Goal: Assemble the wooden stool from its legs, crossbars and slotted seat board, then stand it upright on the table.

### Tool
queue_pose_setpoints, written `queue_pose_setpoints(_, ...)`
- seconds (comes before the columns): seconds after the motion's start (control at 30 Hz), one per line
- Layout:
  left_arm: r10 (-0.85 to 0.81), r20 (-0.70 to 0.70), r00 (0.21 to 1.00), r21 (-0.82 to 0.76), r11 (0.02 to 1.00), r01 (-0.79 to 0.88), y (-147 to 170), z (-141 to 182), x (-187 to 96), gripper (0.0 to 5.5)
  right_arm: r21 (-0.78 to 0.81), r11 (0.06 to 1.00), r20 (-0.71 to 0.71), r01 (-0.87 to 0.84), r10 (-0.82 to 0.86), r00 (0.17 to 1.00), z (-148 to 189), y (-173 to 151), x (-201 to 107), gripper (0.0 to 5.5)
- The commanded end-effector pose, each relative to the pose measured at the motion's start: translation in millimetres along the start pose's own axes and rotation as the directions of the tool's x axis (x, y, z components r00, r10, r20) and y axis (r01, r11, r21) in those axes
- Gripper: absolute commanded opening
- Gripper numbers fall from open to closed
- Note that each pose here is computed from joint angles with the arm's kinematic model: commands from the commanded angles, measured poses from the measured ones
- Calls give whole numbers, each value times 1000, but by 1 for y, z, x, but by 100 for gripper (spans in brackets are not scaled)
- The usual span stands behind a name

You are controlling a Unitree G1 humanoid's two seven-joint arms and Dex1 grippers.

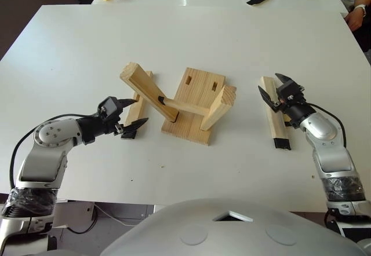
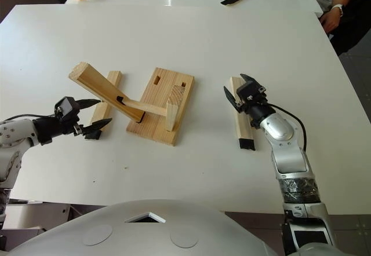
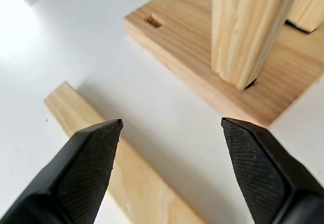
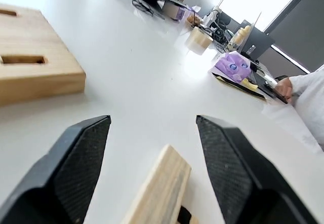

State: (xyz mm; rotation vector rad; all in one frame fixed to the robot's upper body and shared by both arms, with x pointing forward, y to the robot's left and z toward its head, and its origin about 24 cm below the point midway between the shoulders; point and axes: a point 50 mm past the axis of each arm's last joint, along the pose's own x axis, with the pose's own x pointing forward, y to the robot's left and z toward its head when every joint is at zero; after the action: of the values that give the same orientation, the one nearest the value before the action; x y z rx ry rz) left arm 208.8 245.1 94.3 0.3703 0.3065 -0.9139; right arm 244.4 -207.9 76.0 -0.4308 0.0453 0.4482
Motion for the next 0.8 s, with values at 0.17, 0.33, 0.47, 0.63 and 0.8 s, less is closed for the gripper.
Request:
queue_pose_setpoints(0.17, -81, 15, 997, 40, 996, 80, -17, 7, 16, 363, 94, 940, 31, -327, 326, 945, 28, 24, -13, 313)
queue_pose_setpoints(0.33, -122, 0, 992, 27, 992, 122, -29, -5, 23, 363, 100, 841, -61, -532, 539, 840, 19, 42, -32, 313)
queue_pose_setpoints(0.47, -182, 25, 983, 39, 983, 181, -40, -1, 35, 363, 136, 758, -93, -637, 650, 754, 14, 51, -43, 313)
queue_pose_setpoints(0.63, -240, 49, 970, 54, 970, 237, -48, 4, 47, 363, 130, 728, -118, -673, 685, 719, 9, 57, -40, 313)
queue_pose_setpoints(0.8, -276, 57, 960, 57, 960, 273, -53, 6, 51, 363, 92, 776, -152, -624, 630, 761, 3, 54, -24, 313)
